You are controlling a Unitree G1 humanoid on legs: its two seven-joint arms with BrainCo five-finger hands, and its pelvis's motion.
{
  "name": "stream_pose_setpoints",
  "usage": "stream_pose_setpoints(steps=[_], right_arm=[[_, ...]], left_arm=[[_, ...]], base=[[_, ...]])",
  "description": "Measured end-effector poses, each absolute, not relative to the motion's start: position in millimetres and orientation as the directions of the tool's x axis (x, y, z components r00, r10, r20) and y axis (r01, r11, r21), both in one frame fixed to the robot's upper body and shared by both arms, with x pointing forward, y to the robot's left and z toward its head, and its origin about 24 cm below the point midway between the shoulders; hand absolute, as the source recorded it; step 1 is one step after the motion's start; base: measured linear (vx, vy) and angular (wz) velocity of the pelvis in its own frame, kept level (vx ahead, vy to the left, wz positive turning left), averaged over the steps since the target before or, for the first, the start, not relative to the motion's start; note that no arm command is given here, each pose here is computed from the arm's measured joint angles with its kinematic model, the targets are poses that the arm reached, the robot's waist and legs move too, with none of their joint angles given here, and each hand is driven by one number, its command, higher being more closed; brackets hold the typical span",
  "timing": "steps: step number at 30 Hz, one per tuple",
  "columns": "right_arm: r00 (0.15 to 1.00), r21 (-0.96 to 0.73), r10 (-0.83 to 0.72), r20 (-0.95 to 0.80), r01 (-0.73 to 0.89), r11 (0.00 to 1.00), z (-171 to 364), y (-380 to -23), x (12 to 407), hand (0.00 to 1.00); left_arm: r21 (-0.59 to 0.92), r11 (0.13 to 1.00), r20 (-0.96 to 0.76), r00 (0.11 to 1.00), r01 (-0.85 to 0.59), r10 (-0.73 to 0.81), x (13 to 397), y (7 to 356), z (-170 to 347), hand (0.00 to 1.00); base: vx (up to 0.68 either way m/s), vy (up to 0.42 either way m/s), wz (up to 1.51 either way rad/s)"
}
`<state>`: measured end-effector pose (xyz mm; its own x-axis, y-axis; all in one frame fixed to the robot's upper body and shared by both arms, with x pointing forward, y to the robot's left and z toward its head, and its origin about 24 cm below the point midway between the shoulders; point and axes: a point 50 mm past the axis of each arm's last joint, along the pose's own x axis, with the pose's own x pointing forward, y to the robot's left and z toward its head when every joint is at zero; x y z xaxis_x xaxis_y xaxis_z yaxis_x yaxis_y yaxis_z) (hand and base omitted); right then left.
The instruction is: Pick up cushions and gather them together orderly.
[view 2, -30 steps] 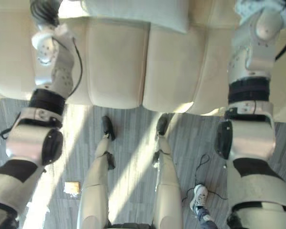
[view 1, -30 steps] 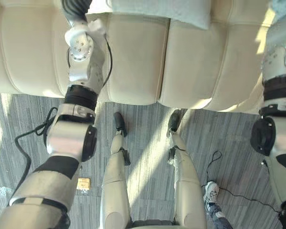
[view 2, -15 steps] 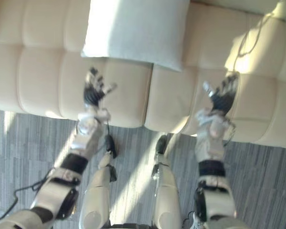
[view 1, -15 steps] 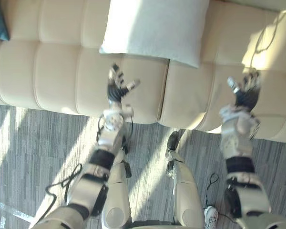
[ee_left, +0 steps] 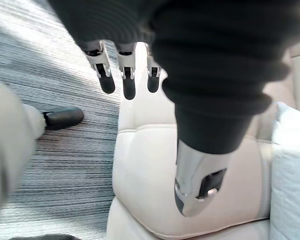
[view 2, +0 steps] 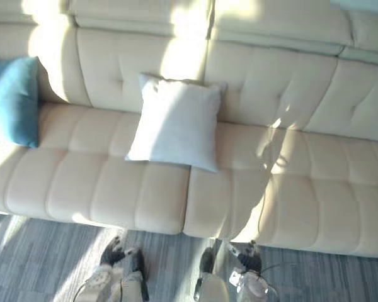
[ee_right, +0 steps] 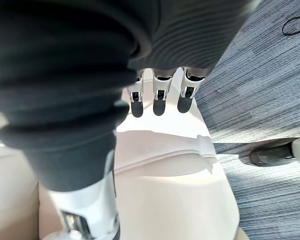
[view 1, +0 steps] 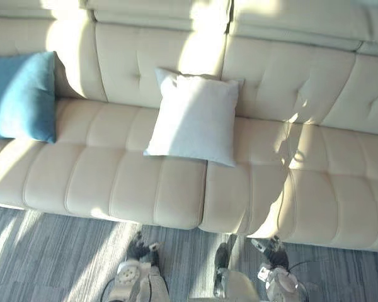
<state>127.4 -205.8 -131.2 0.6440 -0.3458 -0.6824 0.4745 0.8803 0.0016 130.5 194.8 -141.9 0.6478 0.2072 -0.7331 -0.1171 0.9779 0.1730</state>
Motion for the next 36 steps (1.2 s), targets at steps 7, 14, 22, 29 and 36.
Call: stream_pose_setpoints(steps=[7, 14, 22, 29, 36], right_arm=[[0.580, -0.033, -0.284, -0.763, 0.405, 0.914, -145.9, -195.6, 112.4, 0.00], [0.633, -0.011, -0.243, -0.735, 0.347, 0.938, -139.9, -186.8, 134.3, 0.00], [0.625, -0.042, -0.260, -0.736, 0.341, 0.939, -139.1, -195.2, 141.7, 0.00], [0.653, -0.040, -0.271, -0.707, 0.346, 0.937, -133.5, -194.1, 152.7, 0.00], [0.524, -0.098, -0.320, -0.789, 0.406, 0.909, -149.6, -212.3, 112.2, 0.00]], left_arm=[[0.177, 0.977, -0.773, 0.597, -0.120, 0.214, 113.0, 197.6, -149.3, 0.00], [0.160, 0.982, -0.738, 0.649, -0.098, 0.185, 138.4, 189.0, -142.4, 0.00], [0.129, 0.975, -0.712, 0.668, -0.178, 0.216, 142.0, 184.1, -137.5, 0.00], [0.129, 0.975, -0.713, 0.667, -0.180, 0.217, 146.8, 185.2, -137.2, 0.00], [0.126, 0.977, -0.746, 0.633, -0.172, 0.208, 137.9, 181.6, -143.5, 0.00]], base=[[0.01, 0.023, -0.10], [-0.07, 0.026, -0.10], [-0.14, -0.102, 0.17], [-0.30, -0.155, 0.00], [-0.15, 0.046, 0.15]])
